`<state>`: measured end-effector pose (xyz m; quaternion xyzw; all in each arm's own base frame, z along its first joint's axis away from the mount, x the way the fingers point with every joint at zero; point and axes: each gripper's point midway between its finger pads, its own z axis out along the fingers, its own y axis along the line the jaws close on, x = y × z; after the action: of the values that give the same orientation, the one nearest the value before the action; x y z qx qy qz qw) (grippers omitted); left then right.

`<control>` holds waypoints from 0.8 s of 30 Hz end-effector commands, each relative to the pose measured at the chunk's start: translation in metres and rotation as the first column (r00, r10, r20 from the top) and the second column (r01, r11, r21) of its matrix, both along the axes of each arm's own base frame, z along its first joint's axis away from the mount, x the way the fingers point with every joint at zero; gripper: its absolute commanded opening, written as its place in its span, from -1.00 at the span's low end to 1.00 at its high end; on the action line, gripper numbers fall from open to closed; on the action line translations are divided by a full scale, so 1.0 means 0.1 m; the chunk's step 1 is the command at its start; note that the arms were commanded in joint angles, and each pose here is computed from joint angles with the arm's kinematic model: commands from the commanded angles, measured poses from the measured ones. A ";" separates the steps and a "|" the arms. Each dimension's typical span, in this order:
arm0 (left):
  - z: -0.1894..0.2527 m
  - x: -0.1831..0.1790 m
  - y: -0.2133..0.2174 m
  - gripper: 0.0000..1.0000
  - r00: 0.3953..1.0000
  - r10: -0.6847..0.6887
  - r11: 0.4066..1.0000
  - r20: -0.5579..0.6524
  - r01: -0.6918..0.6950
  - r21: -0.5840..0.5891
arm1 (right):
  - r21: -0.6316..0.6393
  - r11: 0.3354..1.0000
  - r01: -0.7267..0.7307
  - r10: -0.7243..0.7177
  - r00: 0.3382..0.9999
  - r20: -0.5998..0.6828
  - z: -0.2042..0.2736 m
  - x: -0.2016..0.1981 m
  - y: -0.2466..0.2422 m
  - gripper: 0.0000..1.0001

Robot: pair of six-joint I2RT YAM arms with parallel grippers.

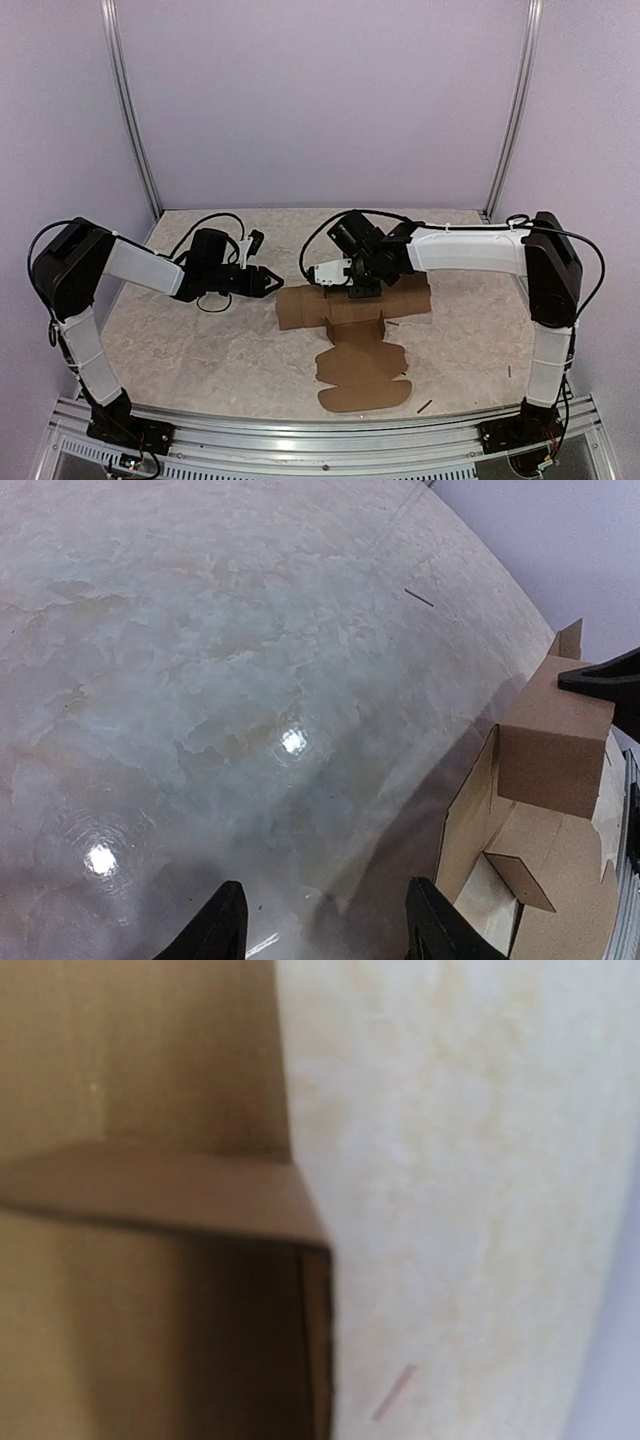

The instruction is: Fold the paper box

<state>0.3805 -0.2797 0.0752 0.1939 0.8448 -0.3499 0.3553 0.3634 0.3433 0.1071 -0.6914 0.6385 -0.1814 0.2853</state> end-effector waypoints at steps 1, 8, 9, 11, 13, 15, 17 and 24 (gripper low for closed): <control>0.22 -0.02 0.09 0.08 0.996 0.025 0.999 0.080 -0.023 -0.031 | 0.046 0.999 0.017 -0.023 0.989 0.144 0.38 0.12 -0.03 -1.00; 0.86 -0.27 0.22 0.14 0.946 0.040 0.985 0.322 0.018 -0.174 | 0.101 0.995 -0.024 -0.006 0.959 0.285 0.64 0.11 0.00 -1.00; 0.88 -0.27 0.27 0.14 0.943 0.064 0.985 0.328 -0.006 -0.174 | 0.113 0.993 -0.037 0.001 0.953 0.302 0.67 0.09 0.02 -1.00; 0.83 -0.18 0.36 0.15 0.947 0.113 0.987 0.301 -0.071 -0.147 | 0.132 0.990 -0.052 0.005 0.943 0.334 0.68 0.05 0.02 -1.00; 0.69 -0.09 0.42 0.14 0.960 0.138 0.987 0.242 -0.114 -0.112 | 0.139 0.988 -0.064 0.012 0.938 0.347 0.63 0.02 0.03 -1.00; 0.50 -0.05 0.41 0.13 0.975 0.120 0.990 0.185 -0.105 -0.090 | 0.130 0.988 -0.078 0.027 0.936 0.352 0.54 0.01 0.02 -1.00; 0.38 -0.01 0.37 0.11 0.981 0.107 0.992 0.160 -0.096 -0.076 | 0.123 0.989 -0.087 0.035 0.927 0.372 0.49 -0.01 0.02 -1.00; 0.10 -0.01 0.13 0.07 0.996 0.007 0.997 0.090 0.000 -0.075 | 0.126 0.984 -0.124 0.050 0.880 0.473 0.52 -0.11 0.03 -1.00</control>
<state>0.3845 -0.2488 0.0907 0.1679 0.8177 -0.3470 0.4275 0.3553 0.3377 0.1297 -0.6595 0.5546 -0.2636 0.4337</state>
